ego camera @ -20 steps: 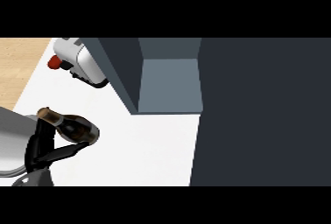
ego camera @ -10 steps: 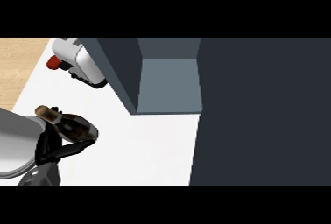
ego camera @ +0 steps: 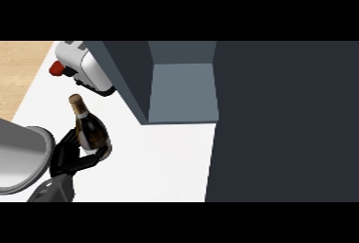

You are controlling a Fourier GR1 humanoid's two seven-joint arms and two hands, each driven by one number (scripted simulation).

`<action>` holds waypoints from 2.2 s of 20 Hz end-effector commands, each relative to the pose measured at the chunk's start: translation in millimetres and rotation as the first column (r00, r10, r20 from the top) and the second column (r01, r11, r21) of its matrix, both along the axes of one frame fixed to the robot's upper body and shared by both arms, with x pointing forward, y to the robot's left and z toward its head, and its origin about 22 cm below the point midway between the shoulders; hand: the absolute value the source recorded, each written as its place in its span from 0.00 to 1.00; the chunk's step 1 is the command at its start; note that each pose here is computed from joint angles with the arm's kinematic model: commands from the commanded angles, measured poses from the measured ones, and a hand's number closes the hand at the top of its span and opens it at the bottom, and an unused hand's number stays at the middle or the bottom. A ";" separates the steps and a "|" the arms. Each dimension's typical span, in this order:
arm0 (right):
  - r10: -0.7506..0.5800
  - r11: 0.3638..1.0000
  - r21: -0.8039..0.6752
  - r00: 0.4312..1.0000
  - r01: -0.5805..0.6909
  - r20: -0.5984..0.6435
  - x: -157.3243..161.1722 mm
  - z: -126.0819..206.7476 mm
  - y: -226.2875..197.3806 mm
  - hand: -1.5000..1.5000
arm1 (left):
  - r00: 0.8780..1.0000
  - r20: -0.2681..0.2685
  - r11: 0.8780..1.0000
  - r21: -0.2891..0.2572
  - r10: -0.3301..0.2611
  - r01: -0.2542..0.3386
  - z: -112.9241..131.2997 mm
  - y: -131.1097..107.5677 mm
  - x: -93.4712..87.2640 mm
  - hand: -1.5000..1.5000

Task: Pick up the wine, place it into the cabinet and close the cabinet

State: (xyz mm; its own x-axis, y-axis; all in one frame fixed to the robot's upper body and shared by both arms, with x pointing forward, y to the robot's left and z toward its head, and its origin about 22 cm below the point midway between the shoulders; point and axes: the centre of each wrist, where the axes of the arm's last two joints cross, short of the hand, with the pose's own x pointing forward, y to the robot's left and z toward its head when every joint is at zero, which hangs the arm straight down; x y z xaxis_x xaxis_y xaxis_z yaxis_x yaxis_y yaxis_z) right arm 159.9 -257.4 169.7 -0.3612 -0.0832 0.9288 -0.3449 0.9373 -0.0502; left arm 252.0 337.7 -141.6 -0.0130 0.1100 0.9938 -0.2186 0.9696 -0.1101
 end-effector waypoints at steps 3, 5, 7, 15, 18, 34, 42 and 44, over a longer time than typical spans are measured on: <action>0.016 0.999 0.050 0.999 -0.018 0.034 -27.9 9.8 9.8 0.00 | 1.000 0.021 0.999 0.052 -0.012 0.011 -10.1 -7.3 -8.7 1.00; 0.030 0.999 0.032 0.999 -0.031 0.026 -30.2 17.8 5.1 0.00 | 1.000 0.019 0.999 0.031 0.017 -0.018 -18.7 -37.4 -6.2 1.00; 0.033 0.999 0.019 0.999 -0.033 0.016 -20.8 12.4 -6.6 0.00 | 0.999 0.044 1.000 0.015 -0.010 0.009 -25.7 -23.3 -25.8 1.00; -0.004 0.999 0.041 1.000 0.003 0.012 -25.2 6.5 3.1 0.00 | 0.987 0.148 0.993 -0.084 -0.069 0.082 -36.9 -43.4 -51.0 1.00; 0.012 0.999 0.033 1.000 -0.012 0.018 -11.0 5.3 -8.2 0.00 | 0.979 0.181 0.991 -0.076 -0.098 0.113 -21.7 -44.4 -35.7 1.00; 0.000 0.999 0.039 1.000 0.000 0.001 -31.8 1.3 -5.4 0.00 | 0.962 0.223 0.979 -0.092 -0.158 0.182 85.4 -104.3 -52.1 1.00; 0.001 0.998 0.056 1.000 -0.002 0.029 -21.9 13.9 3.3 0.00 | 0.958 0.243 0.983 -0.057 -0.155 0.174 126.5 -155.5 -60.5 1.00; 0.003 0.999 0.045 1.000 -0.003 0.005 -20.7 5.6 -6.0 0.00 | 0.956 0.233 0.980 -0.048 -0.179 0.195 135.3 -163.4 -54.6 1.00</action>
State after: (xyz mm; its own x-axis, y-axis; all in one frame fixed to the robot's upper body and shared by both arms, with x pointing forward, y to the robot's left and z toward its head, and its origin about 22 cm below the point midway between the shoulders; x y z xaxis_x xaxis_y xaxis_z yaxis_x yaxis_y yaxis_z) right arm 157.1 -255.6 160.1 -0.3406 -0.1213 0.9323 -0.3382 0.9411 -0.0011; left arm 197.2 193.3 -17.8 -0.2115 0.2059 0.9554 -0.0036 0.9774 -0.2114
